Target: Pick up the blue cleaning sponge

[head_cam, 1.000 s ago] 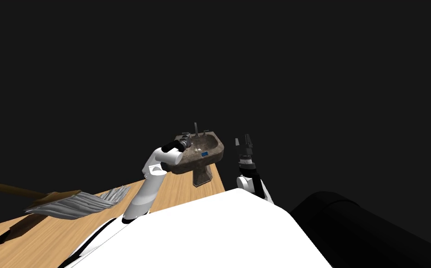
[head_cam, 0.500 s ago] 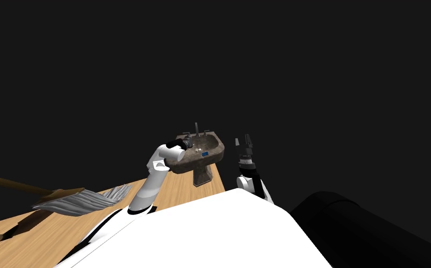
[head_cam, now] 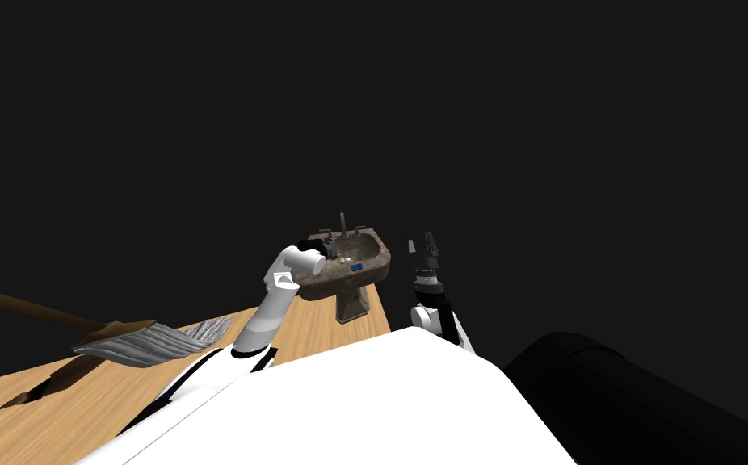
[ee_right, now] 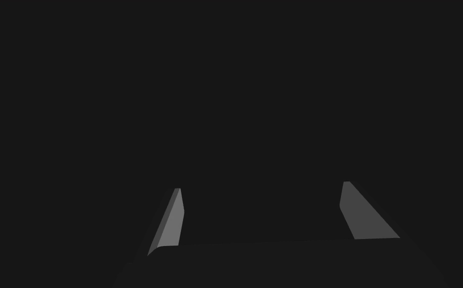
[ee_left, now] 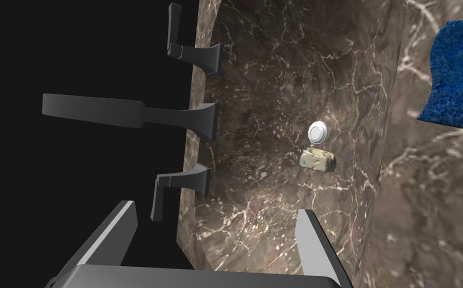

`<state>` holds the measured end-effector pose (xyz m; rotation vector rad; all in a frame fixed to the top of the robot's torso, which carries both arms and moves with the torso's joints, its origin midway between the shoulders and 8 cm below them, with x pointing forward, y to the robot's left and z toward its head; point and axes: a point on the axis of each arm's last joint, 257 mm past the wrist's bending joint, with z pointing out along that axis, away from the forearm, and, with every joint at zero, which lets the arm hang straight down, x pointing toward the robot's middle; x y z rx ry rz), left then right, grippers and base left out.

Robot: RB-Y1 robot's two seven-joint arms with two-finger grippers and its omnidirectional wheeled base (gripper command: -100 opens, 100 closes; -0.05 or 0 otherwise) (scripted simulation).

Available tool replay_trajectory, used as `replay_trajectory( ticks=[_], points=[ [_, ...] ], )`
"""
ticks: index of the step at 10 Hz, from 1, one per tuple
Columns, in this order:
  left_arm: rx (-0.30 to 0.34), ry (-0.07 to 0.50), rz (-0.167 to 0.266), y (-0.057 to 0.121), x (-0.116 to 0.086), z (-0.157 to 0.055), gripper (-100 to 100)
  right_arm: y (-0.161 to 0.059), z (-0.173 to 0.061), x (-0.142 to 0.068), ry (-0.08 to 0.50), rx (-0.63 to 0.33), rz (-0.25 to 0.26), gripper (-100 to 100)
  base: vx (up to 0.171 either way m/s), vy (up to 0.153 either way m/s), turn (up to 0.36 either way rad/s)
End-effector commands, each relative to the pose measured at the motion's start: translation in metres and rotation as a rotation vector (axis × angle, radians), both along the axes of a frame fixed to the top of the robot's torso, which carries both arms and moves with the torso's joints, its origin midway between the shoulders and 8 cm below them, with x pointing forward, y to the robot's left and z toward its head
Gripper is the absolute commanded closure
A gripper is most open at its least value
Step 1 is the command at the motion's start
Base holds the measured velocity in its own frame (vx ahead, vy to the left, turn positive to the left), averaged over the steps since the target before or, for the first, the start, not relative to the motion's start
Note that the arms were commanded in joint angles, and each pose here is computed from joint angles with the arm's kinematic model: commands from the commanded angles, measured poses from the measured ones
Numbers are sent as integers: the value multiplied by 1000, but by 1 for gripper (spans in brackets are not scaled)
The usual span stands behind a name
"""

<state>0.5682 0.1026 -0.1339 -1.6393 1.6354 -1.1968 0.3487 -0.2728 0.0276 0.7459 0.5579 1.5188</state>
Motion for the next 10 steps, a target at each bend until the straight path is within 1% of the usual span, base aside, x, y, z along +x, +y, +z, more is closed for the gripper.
replay_trajectory(
  ticks=[1, 2, 3, 4, 5, 6, 7, 8, 9, 10],
  points=[
    [7, 51, 6, -2, -4, -10, -100, 0, 0, 0, 0, 0, 0, 0, 8, -19, 27],
    [12, 65, 10, -1, -6, -14, -100, 0, 0, 0, 0, 0, 0, 0, 4, -10, -9],
    [10, 115, 8, -9, -7, -22, -100, 0, 0, 0, 0, 0, 0, 0, 9, -13, 66],
    [19, 137, 14, -6, -10, -27, -100, 0, 0, 0, 0, 0, 0, 0, 10, -18, 35],
    [16, 181, 12, -15, -11, -34, -100, 0, 0, 0, 0, 0, 0, 0, 18, -24, 73],
    [29, 209, 20, -11, -15, -40, -100, 0, 0, 0, 0, 0, 0, 0, 16, -21, 31],
    [29, 257, 20, -19, -18, -48, -100, 0, 0, 0, 0, 0, 0, 0, 16, -25, 67],
    [41, 283, 27, -15, -22, -53, -100, 0, 0, 0, 0, 0, 0, 0, 16, -23, 31],
    [41, 326, 26, -24, -25, -60, -100, 0, 0, 0, 0, 0, 0, 0, 20, -26, 69],
    [53, 350, 33, -20, -30, -65, -100, 0, 0, 0, 0, 0, 0, 0, 17, -23, 35]
  ],
)
